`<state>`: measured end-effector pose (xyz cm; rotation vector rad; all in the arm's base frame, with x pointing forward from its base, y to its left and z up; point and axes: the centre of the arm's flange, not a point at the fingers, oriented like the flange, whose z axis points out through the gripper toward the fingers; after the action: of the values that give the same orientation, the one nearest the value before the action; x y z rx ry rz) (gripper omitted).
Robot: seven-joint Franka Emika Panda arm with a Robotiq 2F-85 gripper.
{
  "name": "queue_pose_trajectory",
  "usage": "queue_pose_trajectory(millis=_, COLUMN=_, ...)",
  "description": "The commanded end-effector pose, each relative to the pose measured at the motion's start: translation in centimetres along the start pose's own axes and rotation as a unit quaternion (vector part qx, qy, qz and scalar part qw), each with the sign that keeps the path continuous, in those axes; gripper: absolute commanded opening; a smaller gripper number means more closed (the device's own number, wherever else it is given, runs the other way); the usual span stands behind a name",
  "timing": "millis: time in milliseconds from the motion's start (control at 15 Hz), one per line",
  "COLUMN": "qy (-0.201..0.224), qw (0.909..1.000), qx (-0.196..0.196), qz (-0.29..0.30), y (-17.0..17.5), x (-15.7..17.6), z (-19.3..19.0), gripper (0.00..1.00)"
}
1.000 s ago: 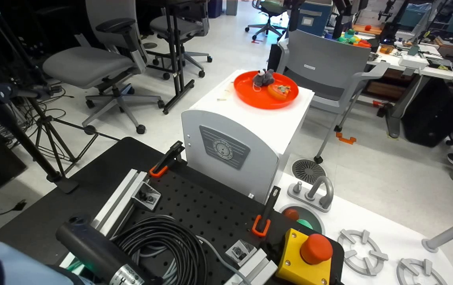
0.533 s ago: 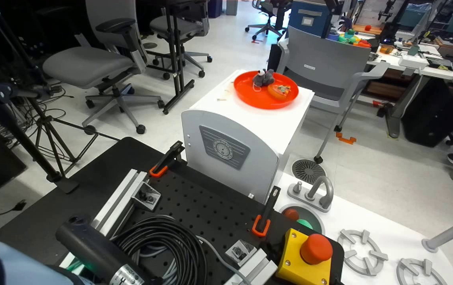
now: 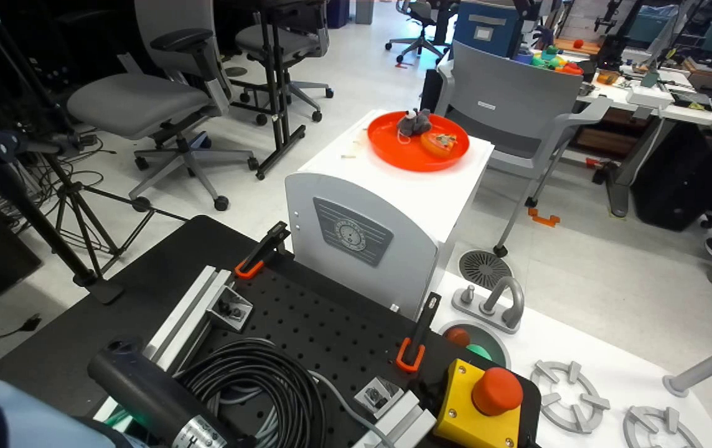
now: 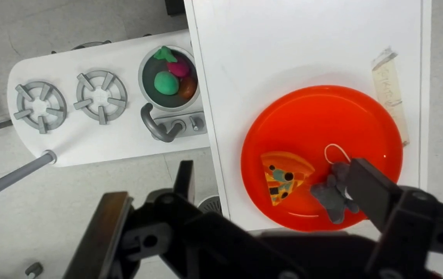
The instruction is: Pick up the rat plush toy from the plate and put it on the counter
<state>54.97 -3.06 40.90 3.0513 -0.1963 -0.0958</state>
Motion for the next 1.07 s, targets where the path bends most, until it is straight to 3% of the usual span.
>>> queue_pose_trajectory(millis=0, qy=0.005, qw=0.999, qx=0.013, qz=0.043, y=-0.9, x=-0.2, z=0.0, gripper=1.0)
queue_pose_trajectory(millis=200, qy=0.015, qw=0.996, qx=0.034, qz=0.08, y=-1.3, x=0.0, z=0.0, gripper=1.0)
queue_pose_trajectory(millis=533, qy=0.102, qw=0.9797, qx=0.113, qz=0.13, y=-2.5, x=1.6, z=-0.4, gripper=1.0)
queue_pose_trajectory(millis=733, qy=0.129, qw=0.9739, qx=0.122, qz=0.142, y=-2.6, x=2.7, z=-0.4, gripper=1.0)
queue_pose_trajectory(millis=1000, qy=0.121, qw=0.9773, qx=0.104, qz=0.139, y=-3.2, x=2.7, z=0.8, gripper=1.0)
